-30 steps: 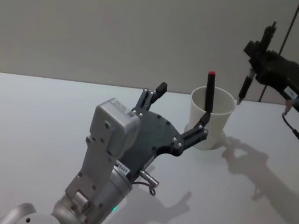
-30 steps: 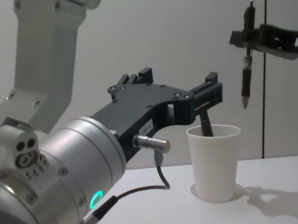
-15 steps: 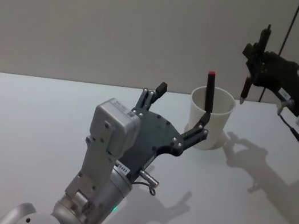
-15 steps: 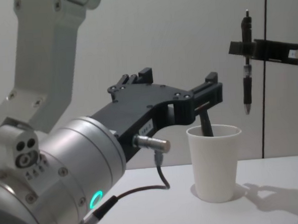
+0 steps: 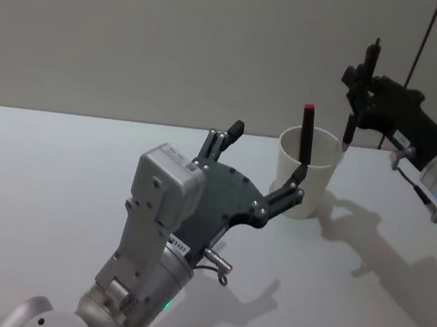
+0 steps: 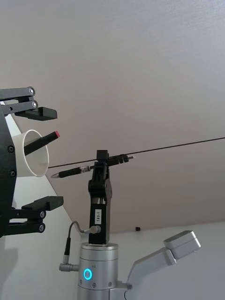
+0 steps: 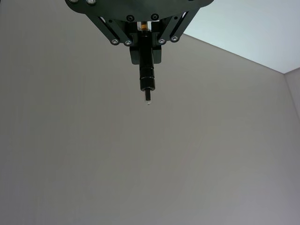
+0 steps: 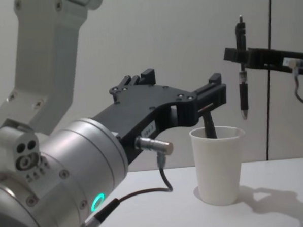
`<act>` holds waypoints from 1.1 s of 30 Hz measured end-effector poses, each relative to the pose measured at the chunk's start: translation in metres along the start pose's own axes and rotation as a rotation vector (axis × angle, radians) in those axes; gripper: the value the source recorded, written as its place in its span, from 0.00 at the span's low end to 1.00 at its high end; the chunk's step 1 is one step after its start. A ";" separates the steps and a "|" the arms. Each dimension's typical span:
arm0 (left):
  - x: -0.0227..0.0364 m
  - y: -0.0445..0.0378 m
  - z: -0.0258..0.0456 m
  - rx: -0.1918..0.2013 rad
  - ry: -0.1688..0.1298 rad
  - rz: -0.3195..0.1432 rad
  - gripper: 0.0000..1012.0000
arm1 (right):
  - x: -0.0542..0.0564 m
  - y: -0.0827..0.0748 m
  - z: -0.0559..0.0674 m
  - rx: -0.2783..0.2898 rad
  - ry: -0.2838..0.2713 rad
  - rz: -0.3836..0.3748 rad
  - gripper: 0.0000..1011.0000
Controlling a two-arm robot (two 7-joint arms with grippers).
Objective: Place the pen into the pen holder.
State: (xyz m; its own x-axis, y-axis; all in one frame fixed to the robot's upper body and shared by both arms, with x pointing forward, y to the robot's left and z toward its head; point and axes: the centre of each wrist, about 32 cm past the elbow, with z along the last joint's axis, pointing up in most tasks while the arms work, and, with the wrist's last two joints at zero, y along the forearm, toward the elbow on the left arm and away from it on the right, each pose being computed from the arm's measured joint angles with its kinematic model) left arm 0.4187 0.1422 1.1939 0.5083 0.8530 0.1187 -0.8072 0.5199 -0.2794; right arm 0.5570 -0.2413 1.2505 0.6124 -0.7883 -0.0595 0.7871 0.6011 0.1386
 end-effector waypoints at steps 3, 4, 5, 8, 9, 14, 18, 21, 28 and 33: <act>0.0000 0.0000 0.0000 0.000 0.000 0.000 0.99 | 0.000 0.003 -0.003 -0.002 -0.012 0.007 0.13; 0.0000 0.0000 0.0000 0.000 0.000 0.000 0.99 | 0.001 0.004 -0.003 -0.002 -0.014 0.008 0.13; 0.0000 0.0000 0.0000 0.000 0.000 0.000 0.99 | 0.001 0.005 -0.004 -0.002 -0.017 0.010 0.13; 0.0000 0.0000 0.0000 0.000 0.000 0.000 0.99 | 0.002 0.008 -0.007 -0.005 -0.022 0.014 0.13; 0.0000 0.0000 0.0000 0.000 0.000 0.000 0.99 | 0.002 0.010 -0.009 -0.006 -0.024 0.017 0.13; 0.0000 0.0000 0.0000 0.000 0.000 0.000 0.99 | 0.005 0.016 -0.014 -0.011 -0.021 0.024 0.13; 0.0000 0.0000 0.0000 0.000 0.000 0.000 0.99 | 0.007 0.020 -0.018 -0.014 -0.016 0.030 0.13; 0.0000 0.0000 0.0000 0.000 0.000 0.000 0.99 | 0.008 0.023 -0.021 -0.016 -0.012 0.033 0.13; 0.0000 0.0000 0.0000 0.000 0.000 0.000 0.99 | 0.009 0.027 -0.025 -0.017 -0.008 0.037 0.27; 0.0000 0.0000 0.0000 0.000 0.000 0.000 0.99 | 0.010 0.028 -0.026 -0.018 -0.006 0.040 0.40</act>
State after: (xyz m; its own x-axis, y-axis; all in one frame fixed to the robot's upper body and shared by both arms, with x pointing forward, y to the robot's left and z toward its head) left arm 0.4187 0.1422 1.1939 0.5083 0.8530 0.1186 -0.8073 0.5199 -0.2794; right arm 0.5870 -0.2287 1.2280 0.6429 -0.7644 -0.0488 0.7633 0.6341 0.1231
